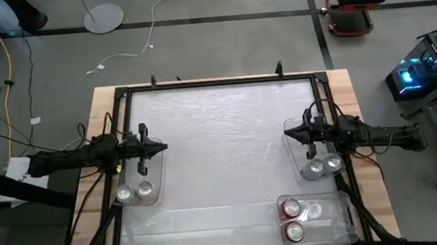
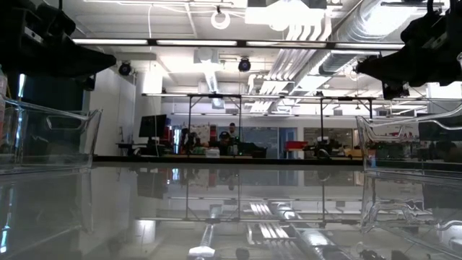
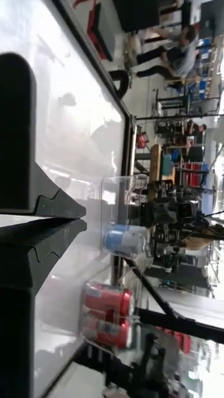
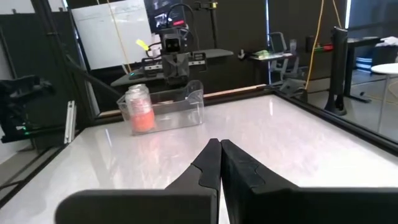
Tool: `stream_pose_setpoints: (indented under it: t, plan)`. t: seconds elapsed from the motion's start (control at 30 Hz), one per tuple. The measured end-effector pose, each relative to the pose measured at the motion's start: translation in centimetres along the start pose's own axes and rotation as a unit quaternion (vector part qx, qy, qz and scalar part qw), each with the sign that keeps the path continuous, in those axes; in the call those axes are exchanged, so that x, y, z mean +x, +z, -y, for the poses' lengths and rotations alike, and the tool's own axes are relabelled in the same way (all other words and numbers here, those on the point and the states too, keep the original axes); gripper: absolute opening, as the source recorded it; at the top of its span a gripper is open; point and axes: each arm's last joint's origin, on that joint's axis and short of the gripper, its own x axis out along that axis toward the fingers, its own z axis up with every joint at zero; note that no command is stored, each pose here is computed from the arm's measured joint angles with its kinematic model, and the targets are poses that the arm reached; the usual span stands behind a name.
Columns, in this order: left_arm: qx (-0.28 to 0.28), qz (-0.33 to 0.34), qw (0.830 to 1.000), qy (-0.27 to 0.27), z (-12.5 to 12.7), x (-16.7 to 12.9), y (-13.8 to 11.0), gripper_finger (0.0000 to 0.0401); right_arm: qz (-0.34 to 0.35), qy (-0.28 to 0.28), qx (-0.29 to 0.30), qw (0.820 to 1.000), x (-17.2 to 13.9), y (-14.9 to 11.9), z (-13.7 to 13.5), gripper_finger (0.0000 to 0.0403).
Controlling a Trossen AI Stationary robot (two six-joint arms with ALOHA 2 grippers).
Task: Sort soda cans
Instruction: Return to Home Position
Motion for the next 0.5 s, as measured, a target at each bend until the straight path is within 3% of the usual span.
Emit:
stream_pose_setpoints:
  t: [0.17, 0.5]
  plan:
    - [-0.029, 0.0, 1.0, -0.001, 0.0, 0.0, 0.0, 0.0, 0.0, 0.001, -0.004, 1.0, 0.0, 0.0, -0.02, 0.0]
    - [-0.029, 0.0, 1.0, -0.001, 0.0, 0.0, 0.0, 0.0, 0.0, 0.002, -0.013, 1.0, 0.0, -0.01, -0.02, 0.0]
